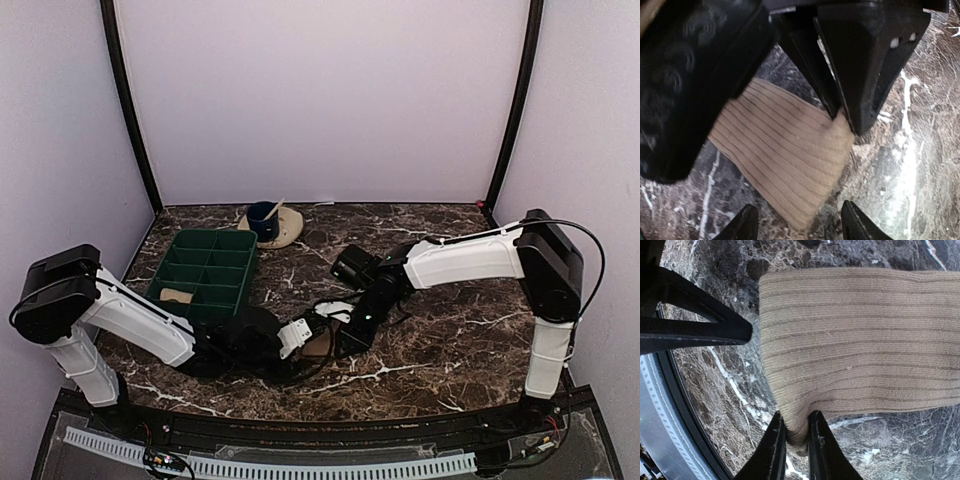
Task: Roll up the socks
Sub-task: Roll the sock at the center of the board.
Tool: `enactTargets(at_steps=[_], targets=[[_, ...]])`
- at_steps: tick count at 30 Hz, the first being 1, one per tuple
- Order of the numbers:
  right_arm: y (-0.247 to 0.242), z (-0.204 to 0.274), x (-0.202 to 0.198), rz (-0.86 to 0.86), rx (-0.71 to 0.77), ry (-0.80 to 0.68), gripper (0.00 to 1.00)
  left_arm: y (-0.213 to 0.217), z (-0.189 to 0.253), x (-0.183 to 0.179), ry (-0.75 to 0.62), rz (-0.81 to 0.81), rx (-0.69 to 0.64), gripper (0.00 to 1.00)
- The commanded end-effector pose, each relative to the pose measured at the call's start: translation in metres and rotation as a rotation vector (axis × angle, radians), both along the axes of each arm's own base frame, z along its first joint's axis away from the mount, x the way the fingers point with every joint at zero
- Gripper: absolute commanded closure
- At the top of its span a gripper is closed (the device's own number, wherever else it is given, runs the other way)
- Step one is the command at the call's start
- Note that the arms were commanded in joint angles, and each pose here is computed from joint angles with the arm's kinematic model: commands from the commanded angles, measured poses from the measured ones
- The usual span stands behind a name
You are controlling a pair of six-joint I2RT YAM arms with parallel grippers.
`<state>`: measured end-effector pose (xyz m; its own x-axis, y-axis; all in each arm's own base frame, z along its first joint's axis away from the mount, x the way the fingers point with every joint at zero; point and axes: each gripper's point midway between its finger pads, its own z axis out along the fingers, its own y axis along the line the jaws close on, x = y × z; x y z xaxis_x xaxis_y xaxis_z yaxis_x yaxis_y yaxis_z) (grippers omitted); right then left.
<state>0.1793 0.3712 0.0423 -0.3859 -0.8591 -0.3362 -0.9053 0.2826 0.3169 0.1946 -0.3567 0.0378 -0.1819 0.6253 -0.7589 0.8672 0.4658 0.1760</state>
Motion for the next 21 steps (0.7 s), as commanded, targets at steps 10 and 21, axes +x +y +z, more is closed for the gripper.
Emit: enactTargets(at_steps=[10, 21], targets=[[0.004, 0.002, 0.0, 0.013, 0.016, 0.05, 0.85, -0.021, 0.02, 0.009, -0.183, -0.052, 0.021, 0.43], [0.003, 0.003, 0.001, 0.008, 0.018, 0.064, 0.86, -0.022, 0.007, 0.0, -0.188, -0.09, 0.084, 0.48]])
